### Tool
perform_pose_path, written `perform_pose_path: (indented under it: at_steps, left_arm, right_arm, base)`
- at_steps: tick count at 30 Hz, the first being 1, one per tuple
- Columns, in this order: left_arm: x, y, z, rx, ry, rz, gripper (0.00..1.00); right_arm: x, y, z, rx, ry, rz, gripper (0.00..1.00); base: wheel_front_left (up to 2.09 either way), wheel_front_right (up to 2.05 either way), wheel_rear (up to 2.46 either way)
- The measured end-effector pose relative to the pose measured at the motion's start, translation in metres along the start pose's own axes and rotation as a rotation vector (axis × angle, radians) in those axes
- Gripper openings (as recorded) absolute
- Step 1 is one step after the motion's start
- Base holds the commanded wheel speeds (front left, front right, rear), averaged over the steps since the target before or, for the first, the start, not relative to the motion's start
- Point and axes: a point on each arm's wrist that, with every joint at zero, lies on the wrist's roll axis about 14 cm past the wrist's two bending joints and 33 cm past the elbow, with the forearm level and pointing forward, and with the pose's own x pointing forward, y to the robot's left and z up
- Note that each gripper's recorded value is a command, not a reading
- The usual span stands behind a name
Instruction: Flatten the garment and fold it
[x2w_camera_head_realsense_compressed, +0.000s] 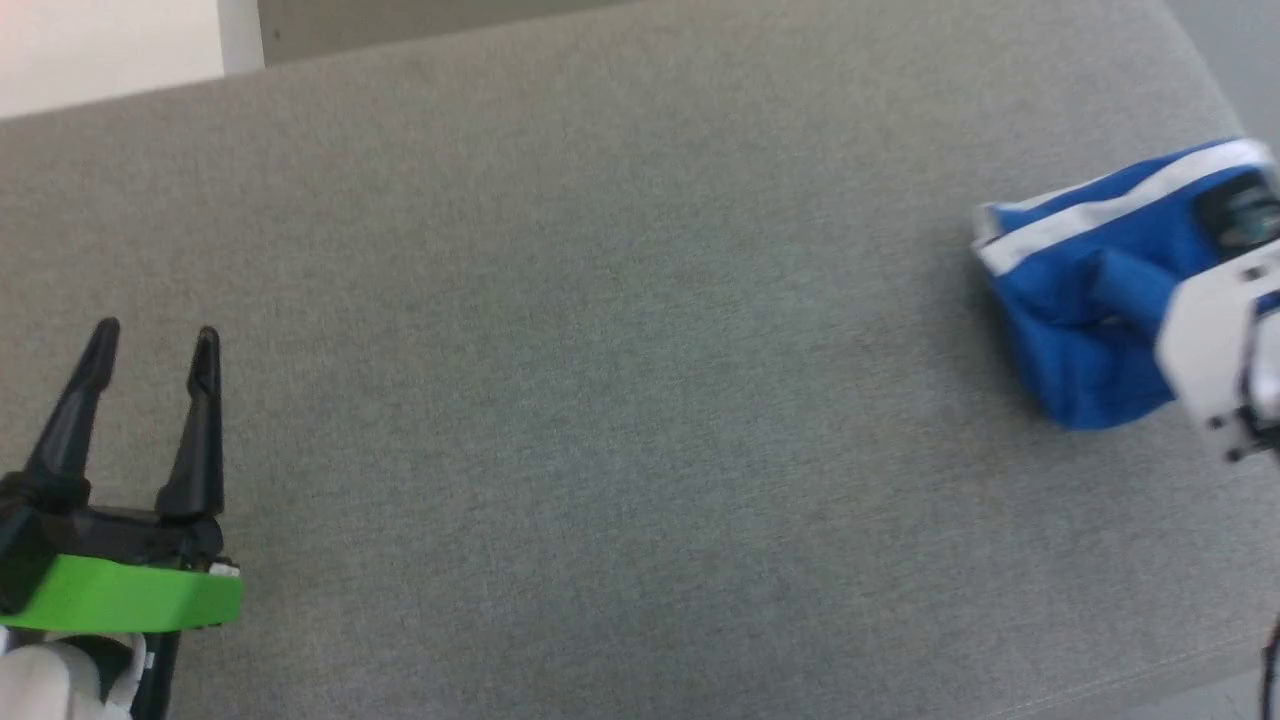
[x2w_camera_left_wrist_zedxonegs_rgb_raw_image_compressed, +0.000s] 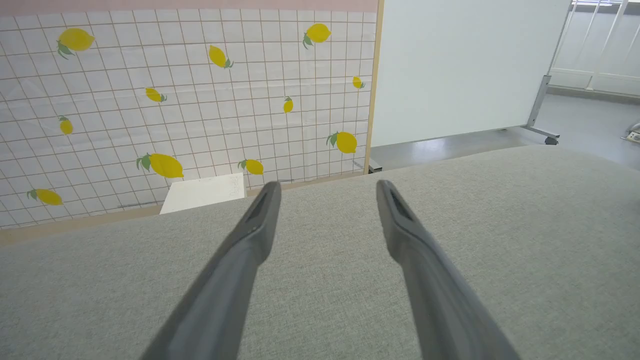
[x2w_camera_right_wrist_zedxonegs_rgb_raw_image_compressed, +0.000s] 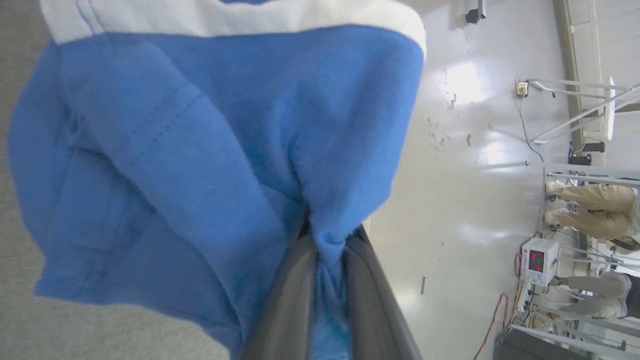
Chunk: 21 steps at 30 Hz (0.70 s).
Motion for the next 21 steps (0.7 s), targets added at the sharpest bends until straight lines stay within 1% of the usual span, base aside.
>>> perform_pose_path:
  at_steps: [5,10,11,12,13,17,19,21]
  left_arm:
    - [-0.003,0.02,-0.027,0.001,0.07,0.032,1.0]
    - [-0.011,0.039,-0.045,0.0,0.122,0.077,1.0]
    - [-0.013,0.042,-0.049,0.003,0.133,0.085,1.0]
    - [-0.015,0.045,-0.051,0.006,0.142,0.092,1.0]
    - [-0.016,0.047,-0.053,0.008,0.147,0.097,1.0]
    - [-0.023,0.054,-0.059,0.014,0.173,0.119,1.0]
    - [-0.024,0.055,-0.057,0.016,0.171,0.122,1.0]
    - [-0.025,0.054,-0.053,0.016,0.163,0.124,1.0]
  right_arm:
    - [0.02,-0.03,-0.005,0.046,0.067,-0.109,0.0]
    - [0.037,-0.034,-0.011,0.071,0.109,-0.153,0.0]
    - [0.04,-0.034,-0.011,0.076,0.112,-0.162,0.24]
    - [0.043,-0.035,-0.012,0.081,0.117,-0.168,0.93]
    - [0.045,-0.035,-0.012,0.083,0.116,-0.173,1.0]
    - [0.05,-0.038,-0.002,0.082,0.052,-0.201,1.0]
    - [0.048,-0.043,0.006,0.109,-0.009,-0.209,1.0]
    - [0.043,-0.052,0.024,0.14,-0.105,-0.224,1.0]
  base:
    - [0.0,0.0,0.0]
    - [0.0,0.0,0.0]
    - [0.0,0.0,0.0]
    - [0.0,0.0,0.0]
    - [0.0,0.0,0.0]
    - [0.0,0.0,0.0]
    - [0.0,0.0,0.0]
    - [0.0,0.0,0.0]
